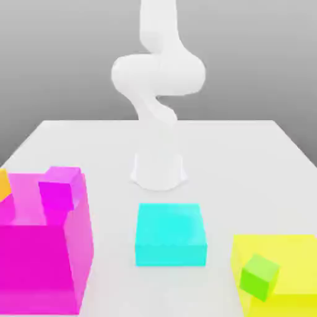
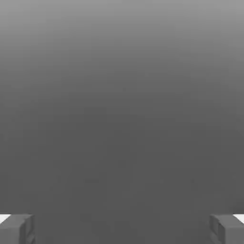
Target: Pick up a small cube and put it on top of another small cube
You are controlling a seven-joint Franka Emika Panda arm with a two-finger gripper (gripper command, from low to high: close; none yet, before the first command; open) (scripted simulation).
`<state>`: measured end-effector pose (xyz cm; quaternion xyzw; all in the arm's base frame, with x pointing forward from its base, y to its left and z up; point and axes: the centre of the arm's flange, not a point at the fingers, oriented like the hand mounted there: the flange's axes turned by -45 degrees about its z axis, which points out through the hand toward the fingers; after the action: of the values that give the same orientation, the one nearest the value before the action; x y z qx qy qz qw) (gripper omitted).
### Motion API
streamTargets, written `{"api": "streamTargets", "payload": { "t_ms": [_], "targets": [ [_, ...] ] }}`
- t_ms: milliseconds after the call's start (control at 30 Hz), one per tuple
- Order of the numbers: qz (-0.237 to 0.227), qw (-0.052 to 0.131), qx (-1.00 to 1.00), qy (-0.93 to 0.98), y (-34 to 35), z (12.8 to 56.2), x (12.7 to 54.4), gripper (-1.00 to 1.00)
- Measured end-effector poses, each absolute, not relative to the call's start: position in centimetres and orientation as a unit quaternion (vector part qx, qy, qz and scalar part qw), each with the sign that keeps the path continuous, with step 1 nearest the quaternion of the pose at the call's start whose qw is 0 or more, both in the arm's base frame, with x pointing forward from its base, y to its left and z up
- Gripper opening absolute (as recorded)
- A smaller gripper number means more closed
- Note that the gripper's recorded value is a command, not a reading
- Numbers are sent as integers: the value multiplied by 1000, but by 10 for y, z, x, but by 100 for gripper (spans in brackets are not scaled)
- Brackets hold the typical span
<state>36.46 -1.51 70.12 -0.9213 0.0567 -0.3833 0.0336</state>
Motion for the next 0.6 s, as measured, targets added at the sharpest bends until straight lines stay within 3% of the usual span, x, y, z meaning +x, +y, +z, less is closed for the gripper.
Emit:
{"api": "streamTargets", "payload": {
  "t_ms": [133, 300, 467, 600],
  "targets": [
    [-347, 81, -910, 213, -70, 651, 409, 0],
    [-296, 123, -852, 415, -153, 575, 439, 0],
    [-246, 148, -746, 600, -238, 495, 438, 0],
    [-207, 157, -632, 730, -301, 428, 416, 0]
  ]
}}
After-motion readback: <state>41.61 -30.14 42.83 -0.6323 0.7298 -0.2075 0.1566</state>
